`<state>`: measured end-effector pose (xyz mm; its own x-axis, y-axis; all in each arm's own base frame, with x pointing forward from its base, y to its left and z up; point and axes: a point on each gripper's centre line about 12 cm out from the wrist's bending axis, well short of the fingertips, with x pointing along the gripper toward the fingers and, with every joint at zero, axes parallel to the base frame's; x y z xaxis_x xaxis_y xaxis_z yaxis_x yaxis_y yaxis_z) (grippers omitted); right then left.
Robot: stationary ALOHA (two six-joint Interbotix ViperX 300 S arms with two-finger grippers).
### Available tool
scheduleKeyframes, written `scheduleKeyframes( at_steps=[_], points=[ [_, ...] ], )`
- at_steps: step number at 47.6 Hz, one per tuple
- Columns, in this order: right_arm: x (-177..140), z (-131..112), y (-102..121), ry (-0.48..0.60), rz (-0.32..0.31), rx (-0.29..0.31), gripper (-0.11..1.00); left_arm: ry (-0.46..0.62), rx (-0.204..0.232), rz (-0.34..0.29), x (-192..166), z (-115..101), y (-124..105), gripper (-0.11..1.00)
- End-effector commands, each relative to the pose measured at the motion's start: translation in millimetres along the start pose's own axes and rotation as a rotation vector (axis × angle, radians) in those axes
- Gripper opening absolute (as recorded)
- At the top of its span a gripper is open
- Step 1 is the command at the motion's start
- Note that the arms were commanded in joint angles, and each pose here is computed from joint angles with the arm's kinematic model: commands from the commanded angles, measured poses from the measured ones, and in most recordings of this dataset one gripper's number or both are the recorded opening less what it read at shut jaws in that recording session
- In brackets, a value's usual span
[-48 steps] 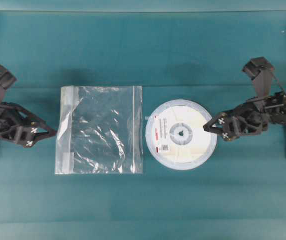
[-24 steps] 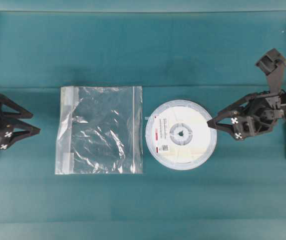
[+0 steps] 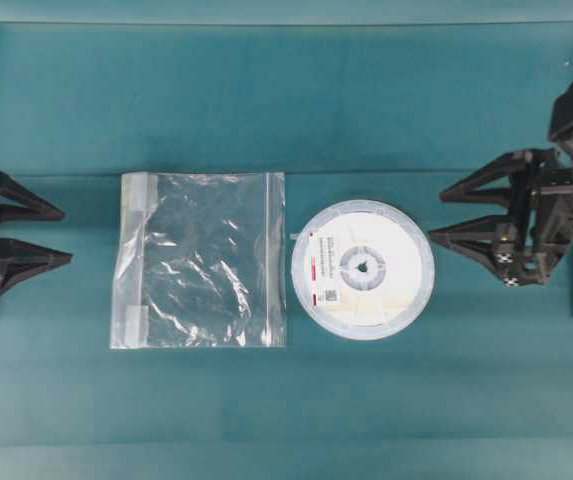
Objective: Take out the reel from the clear zip bag.
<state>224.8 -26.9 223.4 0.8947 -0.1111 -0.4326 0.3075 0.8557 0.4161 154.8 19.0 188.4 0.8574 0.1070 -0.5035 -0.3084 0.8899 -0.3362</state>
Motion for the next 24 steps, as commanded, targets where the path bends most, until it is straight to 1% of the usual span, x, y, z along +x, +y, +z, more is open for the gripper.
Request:
scheduleKeyframes(
  at_steps=[1,6,11,15,18,24],
  points=[
    [-6.0,10.4,6.3,-0.044,0.023,-0.070,0.92,-0.035,0.025,-0.015,-3.5,12.1,-5.4,0.92],
    [-14.4,15.7,11.0,-0.082,0.043,-0.158,0.92,-0.070,0.080,-0.028,-8.2,18.9,-8.2,0.92],
    [-20.8,19.4,14.0,-0.113,0.056,-0.215,0.92,-0.108,0.135,-0.039,-13.8,27.0,-11.7,0.92],
    [-24.6,21.9,15.1,-0.132,0.060,-0.242,0.92,-0.147,0.173,-0.049,-19.9,35.4,-15.2,0.92],
    [-27.6,23.5,16.1,-0.145,0.065,-0.257,0.92,-0.167,0.191,-0.054,-23.1,39.5,-16.9,0.92],
    [-31.9,24.8,19.2,-0.161,0.080,-0.272,0.92,-0.185,0.212,-0.057,-26.4,44.2,-18.9,0.92]
  ],
)
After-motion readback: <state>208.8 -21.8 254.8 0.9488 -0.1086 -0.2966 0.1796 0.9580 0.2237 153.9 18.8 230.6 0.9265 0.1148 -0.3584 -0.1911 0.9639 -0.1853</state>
